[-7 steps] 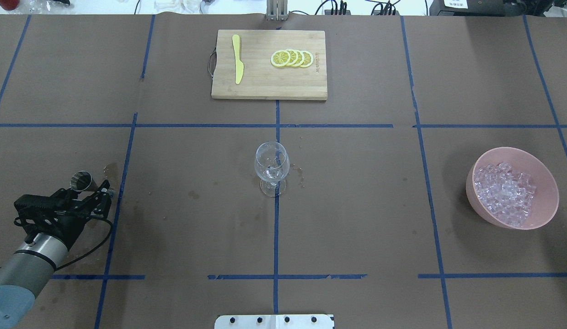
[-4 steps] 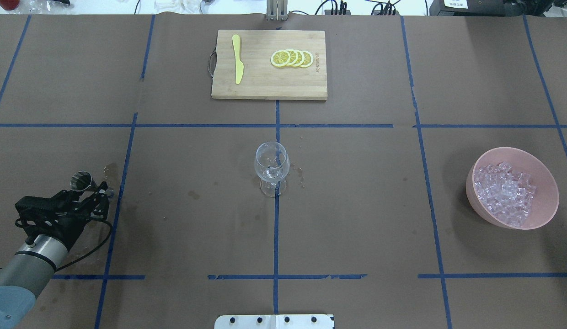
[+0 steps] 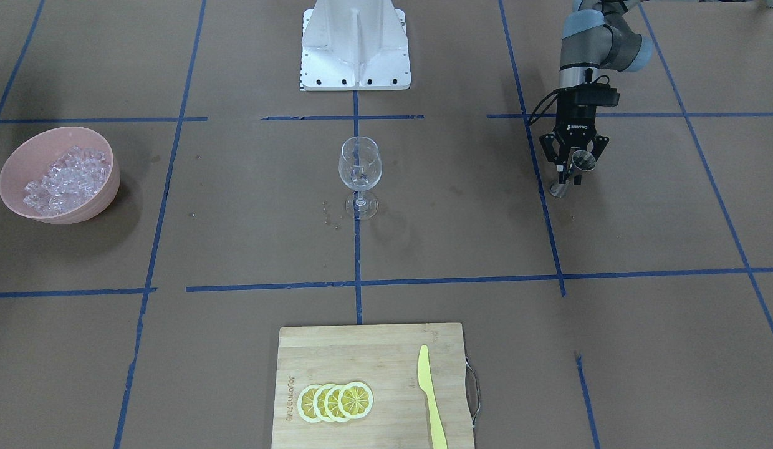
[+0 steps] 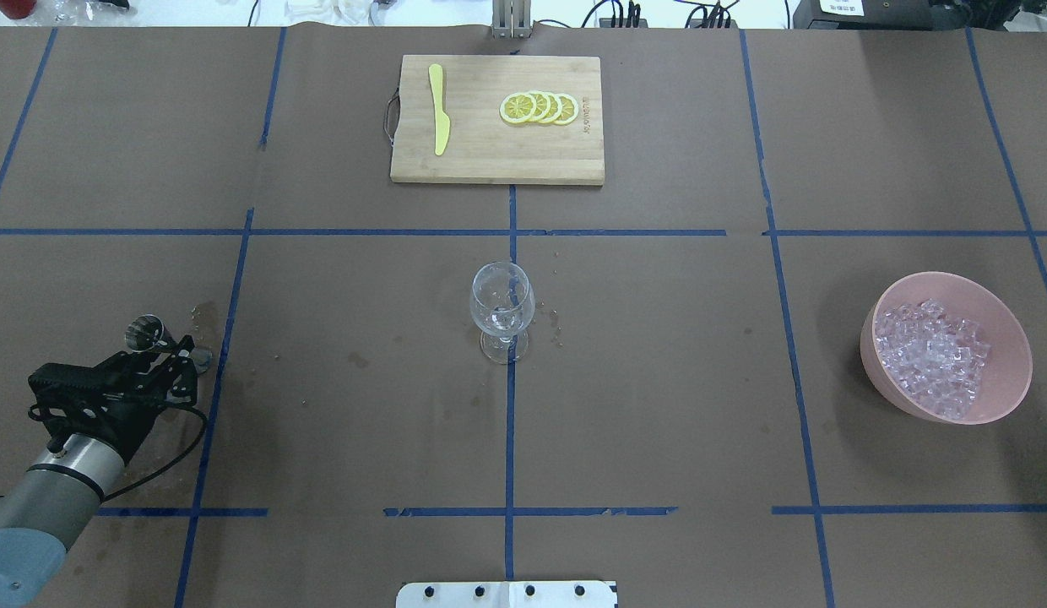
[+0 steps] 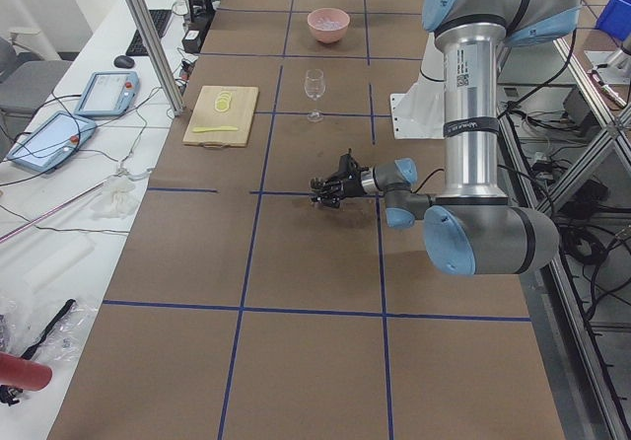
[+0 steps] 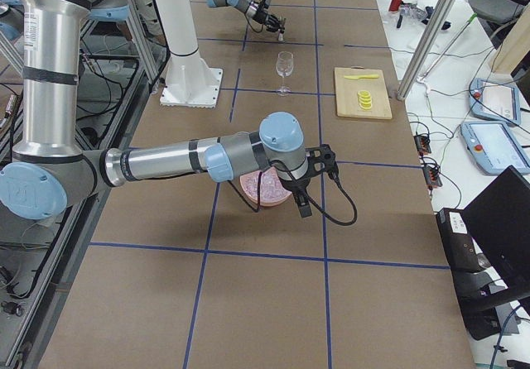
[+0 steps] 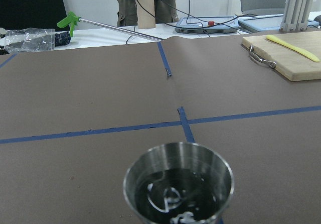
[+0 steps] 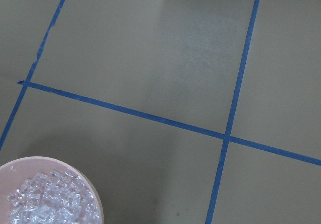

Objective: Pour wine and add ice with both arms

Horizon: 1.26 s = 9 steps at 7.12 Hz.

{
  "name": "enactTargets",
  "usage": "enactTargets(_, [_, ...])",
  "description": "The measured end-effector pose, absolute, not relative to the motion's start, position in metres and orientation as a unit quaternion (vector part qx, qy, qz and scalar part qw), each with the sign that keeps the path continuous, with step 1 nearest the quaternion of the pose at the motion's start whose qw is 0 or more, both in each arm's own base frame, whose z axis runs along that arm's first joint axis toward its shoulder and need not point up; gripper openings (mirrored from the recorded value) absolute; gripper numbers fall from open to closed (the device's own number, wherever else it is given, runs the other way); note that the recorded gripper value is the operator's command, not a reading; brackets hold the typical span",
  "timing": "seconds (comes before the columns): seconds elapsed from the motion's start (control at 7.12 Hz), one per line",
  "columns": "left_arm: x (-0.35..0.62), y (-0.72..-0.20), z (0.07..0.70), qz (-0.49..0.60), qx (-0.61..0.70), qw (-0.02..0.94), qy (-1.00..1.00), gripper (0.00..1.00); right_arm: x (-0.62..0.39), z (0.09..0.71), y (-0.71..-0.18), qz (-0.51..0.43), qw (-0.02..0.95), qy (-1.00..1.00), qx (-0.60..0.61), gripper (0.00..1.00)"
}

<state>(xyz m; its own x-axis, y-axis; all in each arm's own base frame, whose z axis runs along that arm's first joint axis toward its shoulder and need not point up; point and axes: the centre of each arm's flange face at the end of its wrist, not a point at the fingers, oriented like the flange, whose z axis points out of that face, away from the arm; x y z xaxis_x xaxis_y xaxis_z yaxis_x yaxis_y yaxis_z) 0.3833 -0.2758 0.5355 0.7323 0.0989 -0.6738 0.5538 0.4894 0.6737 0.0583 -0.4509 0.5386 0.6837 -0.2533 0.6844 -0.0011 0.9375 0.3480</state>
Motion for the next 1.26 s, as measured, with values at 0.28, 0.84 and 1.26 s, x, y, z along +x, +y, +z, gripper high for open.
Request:
enactTargets(0.28, [0.382,-0.276,0.534,-0.145,0.485,0.793,0.339,0.0,0.058,0.539,-0.451,-0.07,0.903,-0.392,0.162,1.0])
enactTargets(0.84, [0.367,-0.277,0.523,-0.157,0.494,0.77,0.373,0.0,0.058,0.539,-0.451,-0.07,0.903,-0.391,0.164,1.0])
enactTargets(1.26, [0.347,-0.278,0.488,-0.072,0.569,0.725,0.38,0.0,0.058,0.539,-0.451,-0.07,0.903,-0.391,0.164,1.0])
